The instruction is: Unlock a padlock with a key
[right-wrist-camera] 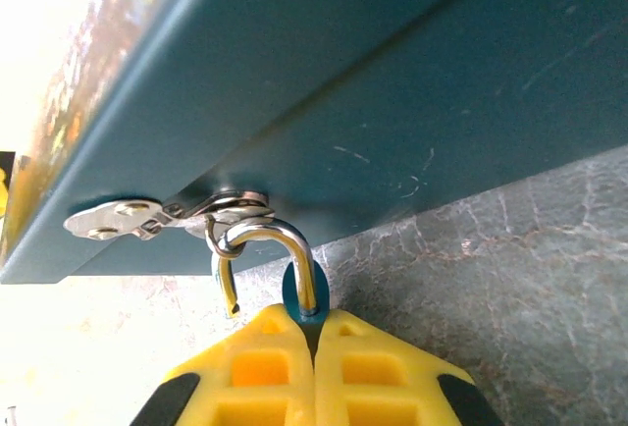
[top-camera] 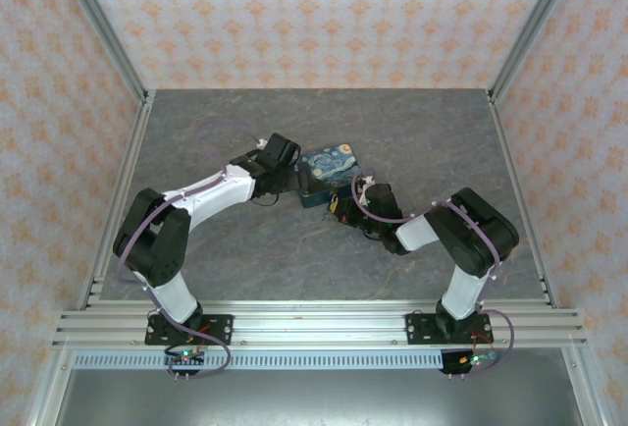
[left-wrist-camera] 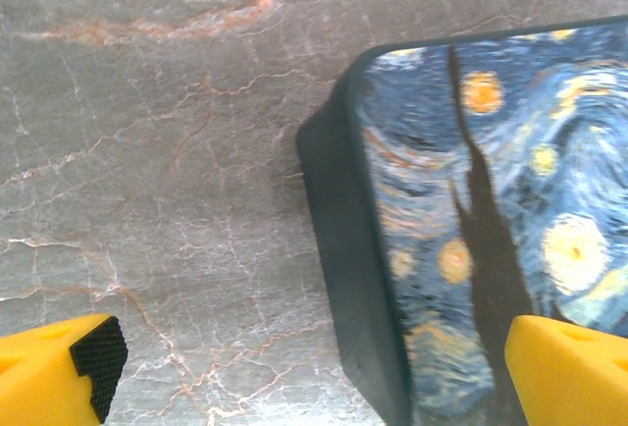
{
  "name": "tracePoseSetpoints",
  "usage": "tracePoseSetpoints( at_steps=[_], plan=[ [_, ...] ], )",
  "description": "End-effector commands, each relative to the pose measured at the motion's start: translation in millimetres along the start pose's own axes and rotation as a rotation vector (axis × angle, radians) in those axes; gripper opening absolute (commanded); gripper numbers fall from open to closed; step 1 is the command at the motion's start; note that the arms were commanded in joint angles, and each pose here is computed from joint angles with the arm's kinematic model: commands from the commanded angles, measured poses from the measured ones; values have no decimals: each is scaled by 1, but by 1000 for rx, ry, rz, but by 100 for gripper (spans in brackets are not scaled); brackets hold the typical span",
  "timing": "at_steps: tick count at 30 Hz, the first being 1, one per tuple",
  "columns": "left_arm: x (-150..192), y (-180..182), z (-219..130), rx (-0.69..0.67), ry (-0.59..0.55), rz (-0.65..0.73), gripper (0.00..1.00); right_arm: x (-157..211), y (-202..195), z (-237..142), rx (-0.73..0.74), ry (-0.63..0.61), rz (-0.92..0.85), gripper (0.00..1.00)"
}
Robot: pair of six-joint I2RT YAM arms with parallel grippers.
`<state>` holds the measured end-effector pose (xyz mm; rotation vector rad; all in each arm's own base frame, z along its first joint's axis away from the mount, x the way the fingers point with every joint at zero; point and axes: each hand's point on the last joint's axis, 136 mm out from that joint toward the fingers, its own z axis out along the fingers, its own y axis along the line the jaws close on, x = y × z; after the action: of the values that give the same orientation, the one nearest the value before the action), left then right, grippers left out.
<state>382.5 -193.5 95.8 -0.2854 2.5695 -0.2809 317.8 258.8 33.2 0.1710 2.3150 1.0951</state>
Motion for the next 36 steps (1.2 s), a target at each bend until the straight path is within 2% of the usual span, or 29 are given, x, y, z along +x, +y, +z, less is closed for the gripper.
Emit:
tracePoseSetpoints(
  at_steps=[1,14,36],
  plan=[
    [-7,2,-3,-88,-41,78,100,-3,-9,-6,36,-22,36,0],
    [11,13,11,-214,-32,149,100,-4,-11,-5,49,-29,84,0],
    [32,19,20,-214,0,143,100,-20,-11,-4,-25,-148,368,0]
  ],
)
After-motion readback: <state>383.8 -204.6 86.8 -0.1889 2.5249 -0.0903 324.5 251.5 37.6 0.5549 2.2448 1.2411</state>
